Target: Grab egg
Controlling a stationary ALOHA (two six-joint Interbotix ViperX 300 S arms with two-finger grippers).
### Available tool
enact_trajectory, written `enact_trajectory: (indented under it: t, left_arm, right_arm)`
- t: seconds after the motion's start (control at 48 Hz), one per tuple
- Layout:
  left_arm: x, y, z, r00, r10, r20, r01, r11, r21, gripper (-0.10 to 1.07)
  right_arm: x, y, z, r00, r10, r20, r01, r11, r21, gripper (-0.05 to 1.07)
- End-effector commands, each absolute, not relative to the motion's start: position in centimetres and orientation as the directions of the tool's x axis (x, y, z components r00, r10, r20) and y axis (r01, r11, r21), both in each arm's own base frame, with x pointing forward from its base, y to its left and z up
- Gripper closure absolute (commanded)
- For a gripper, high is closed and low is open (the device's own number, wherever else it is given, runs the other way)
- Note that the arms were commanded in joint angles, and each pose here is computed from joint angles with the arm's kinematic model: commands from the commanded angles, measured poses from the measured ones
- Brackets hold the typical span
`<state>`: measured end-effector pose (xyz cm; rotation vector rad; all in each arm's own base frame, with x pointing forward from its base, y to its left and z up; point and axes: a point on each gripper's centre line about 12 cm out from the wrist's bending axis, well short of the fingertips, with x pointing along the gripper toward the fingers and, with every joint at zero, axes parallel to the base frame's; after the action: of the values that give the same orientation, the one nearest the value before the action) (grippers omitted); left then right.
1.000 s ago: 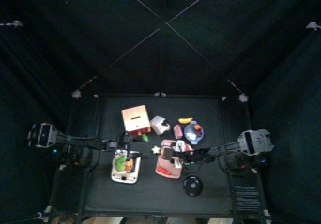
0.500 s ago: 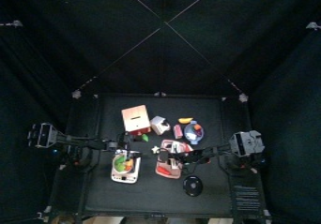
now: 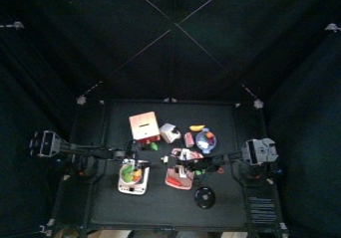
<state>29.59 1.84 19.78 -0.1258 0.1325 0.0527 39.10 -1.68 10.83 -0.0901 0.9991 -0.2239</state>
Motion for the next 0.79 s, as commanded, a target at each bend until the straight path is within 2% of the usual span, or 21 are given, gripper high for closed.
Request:
enact_trajectory:
  t: [0.0,0.271,0.562,0.771]
  left_arm:
    - [29.85,1.96,20.43,0.993,0.048,-0.109,-0.061,0.991,-0.123,-0.05]
    - [29.81,1.95,20.38,0.993,0.047,-0.111,-0.06,0.991,-0.122,-0.05]
    - [29.8,1.94,20.42,0.993,0.047,-0.109,-0.06,0.991,-0.122,-0.05]
    - [29.81,1.95,20.36,0.993,0.047,-0.112,-0.061,0.991,-0.122,-0.05]
  right_arm:
    - [39.61,-2.15,12.05,0.542,-0.23,-0.809,0.186,0.971,-0.151,0.02]
    - [39.58,-2.2,11.91,0.537,-0.23,-0.812,0.192,0.97,-0.147,0.04]
    - [39.22,-2.49,11.68,0.513,-0.245,-0.822,0.208,0.965,-0.158,0.21]
    - [39.03,-2.7,11.72,0.503,-0.258,-0.825,0.213,0.962,-0.171,0.26]
